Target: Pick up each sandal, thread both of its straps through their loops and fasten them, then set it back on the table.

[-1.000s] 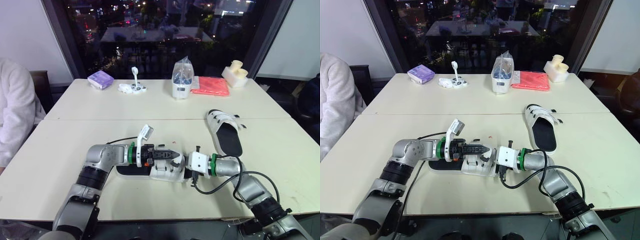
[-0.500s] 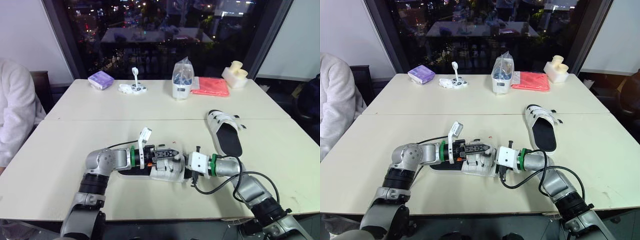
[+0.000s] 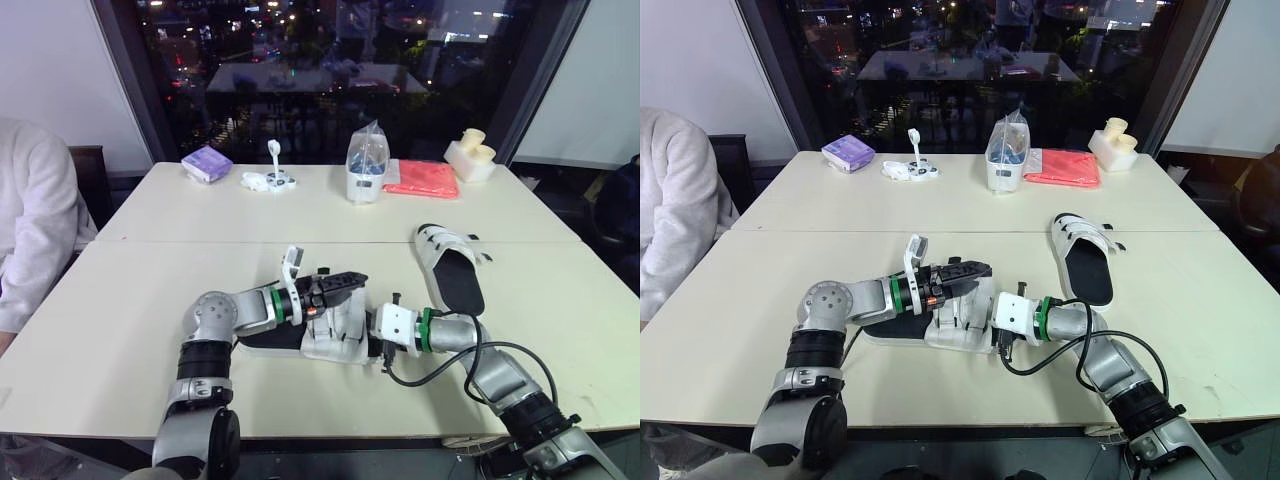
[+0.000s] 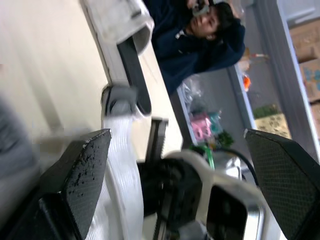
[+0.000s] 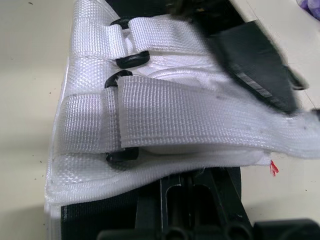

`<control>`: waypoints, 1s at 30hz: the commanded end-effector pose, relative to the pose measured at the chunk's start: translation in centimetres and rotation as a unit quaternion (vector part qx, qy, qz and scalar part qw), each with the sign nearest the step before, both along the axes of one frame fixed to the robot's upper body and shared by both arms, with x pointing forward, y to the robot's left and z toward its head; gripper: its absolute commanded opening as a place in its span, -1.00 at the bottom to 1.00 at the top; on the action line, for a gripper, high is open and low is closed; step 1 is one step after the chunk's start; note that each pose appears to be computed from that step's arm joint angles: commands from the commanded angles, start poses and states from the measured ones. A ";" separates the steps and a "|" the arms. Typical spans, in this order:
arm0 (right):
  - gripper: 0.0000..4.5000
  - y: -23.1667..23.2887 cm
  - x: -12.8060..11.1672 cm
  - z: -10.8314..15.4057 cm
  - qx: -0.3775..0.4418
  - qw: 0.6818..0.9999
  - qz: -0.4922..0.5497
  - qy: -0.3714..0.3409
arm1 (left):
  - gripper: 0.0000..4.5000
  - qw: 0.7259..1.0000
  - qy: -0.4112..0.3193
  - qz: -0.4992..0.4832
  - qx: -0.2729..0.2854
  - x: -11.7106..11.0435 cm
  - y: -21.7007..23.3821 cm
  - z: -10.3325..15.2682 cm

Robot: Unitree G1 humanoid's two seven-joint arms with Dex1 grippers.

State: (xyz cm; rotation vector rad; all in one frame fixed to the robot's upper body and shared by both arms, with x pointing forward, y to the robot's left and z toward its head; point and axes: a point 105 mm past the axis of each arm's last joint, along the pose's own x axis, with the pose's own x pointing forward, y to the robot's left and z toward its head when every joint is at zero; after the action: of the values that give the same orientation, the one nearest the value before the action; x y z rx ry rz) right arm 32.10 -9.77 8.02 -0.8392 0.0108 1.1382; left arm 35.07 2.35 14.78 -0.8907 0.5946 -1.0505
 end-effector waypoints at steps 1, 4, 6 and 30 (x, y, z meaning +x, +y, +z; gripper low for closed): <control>-1.00 -1.1 -1.3 -4.6 -0.055 0.996 -0.011 0.074 | 0.99 0.998 -0.041 0.038 0.007 1.5 1.2 1.8; -1.00 -1.1 -1.3 -4.6 -0.054 0.996 -0.011 0.074 | 0.99 0.997 -0.069 0.034 0.004 1.8 1.1 3.2; -1.00 -1.0 -1.2 -4.6 -0.054 0.996 -0.011 0.073 | 0.99 0.996 -0.085 0.034 0.003 2.2 1.0 4.1; -1.00 -1.0 -1.3 -4.7 -0.054 0.996 -0.014 0.072 | 0.99 0.912 -0.338 -0.158 0.169 1.9 -1.3 2.4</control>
State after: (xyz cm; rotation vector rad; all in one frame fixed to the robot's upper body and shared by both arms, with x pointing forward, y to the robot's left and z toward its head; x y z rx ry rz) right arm 31.75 -9.16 8.25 -0.8431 -0.0236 1.1582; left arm 37.02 1.62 15.42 -0.1507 0.3738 -1.3604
